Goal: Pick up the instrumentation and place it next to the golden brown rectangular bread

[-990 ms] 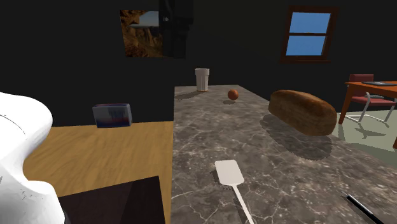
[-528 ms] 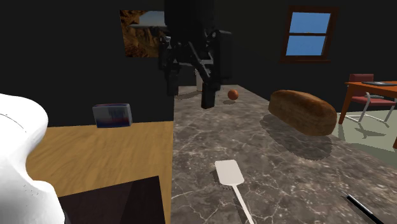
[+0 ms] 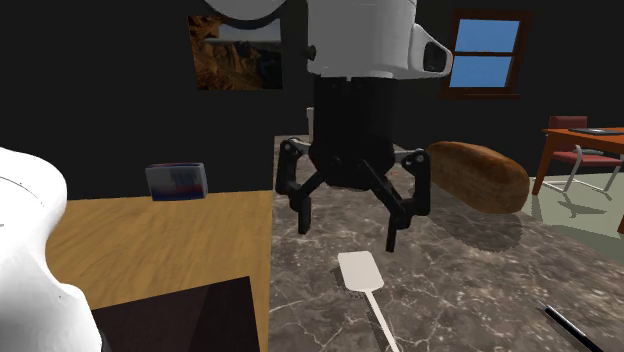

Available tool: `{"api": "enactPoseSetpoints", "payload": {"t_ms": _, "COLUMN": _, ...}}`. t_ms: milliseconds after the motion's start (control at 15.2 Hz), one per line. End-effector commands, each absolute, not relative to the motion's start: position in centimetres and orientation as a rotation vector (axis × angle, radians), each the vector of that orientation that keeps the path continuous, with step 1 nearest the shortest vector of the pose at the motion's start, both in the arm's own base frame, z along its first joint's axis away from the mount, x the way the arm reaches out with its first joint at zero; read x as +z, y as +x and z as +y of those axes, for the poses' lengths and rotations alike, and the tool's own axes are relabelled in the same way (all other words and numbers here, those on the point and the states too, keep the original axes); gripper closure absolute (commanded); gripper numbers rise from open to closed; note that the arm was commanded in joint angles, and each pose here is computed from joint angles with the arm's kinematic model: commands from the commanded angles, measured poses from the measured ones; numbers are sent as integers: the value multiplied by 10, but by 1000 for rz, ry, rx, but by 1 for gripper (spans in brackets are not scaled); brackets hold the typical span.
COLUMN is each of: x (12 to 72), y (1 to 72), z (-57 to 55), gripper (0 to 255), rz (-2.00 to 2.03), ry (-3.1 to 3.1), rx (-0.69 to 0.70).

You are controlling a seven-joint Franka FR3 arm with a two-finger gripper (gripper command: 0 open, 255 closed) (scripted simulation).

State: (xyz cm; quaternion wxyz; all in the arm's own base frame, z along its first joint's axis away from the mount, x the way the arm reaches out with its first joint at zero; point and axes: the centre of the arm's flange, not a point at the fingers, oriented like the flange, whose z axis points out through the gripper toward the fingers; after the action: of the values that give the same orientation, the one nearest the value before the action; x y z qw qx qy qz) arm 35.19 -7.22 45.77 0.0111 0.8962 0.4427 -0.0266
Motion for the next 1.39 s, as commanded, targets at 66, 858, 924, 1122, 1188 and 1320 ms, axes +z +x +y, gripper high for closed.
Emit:
{"api": "enactPoseSetpoints", "payload": {"t_ms": 66, "x": 423, "y": 371, "z": -83, "gripper": 0, "rz": 1643, "ry": 2639, "rx": -81}}
{"api": "enactPoseSetpoints", "payload": {"t_ms": 858, "x": 338, "y": 399, "z": -93, "gripper": 0, "rz": 1960, "ry": 2399, "rx": -79}}
{"api": "enactPoseSetpoints", "payload": {"t_ms": 924, "x": 339, "y": 399, "z": -93, "gripper": 0, "rz": 1960, "ry": 2399, "rx": -79}}
{"api": "enactPoseSetpoints", "payload": {"t_ms": 1122, "x": 338, "y": 399, "z": -93, "gripper": 0, "rz": 1960, "ry": 2399, "rx": -79}}
{"api": "enactPoseSetpoints", "payload": {"t_ms": 1188, "x": 338, "y": 399, "z": -93, "gripper": 0, "rz": 1960, "ry": 2399, "rx": -79}}
{"api": "enactPoseSetpoints", "payload": {"t_ms": 1320, "x": 338, "y": 399, "z": -93, "gripper": 0, "rz": 1960, "ry": 2399, "rx": -79}}
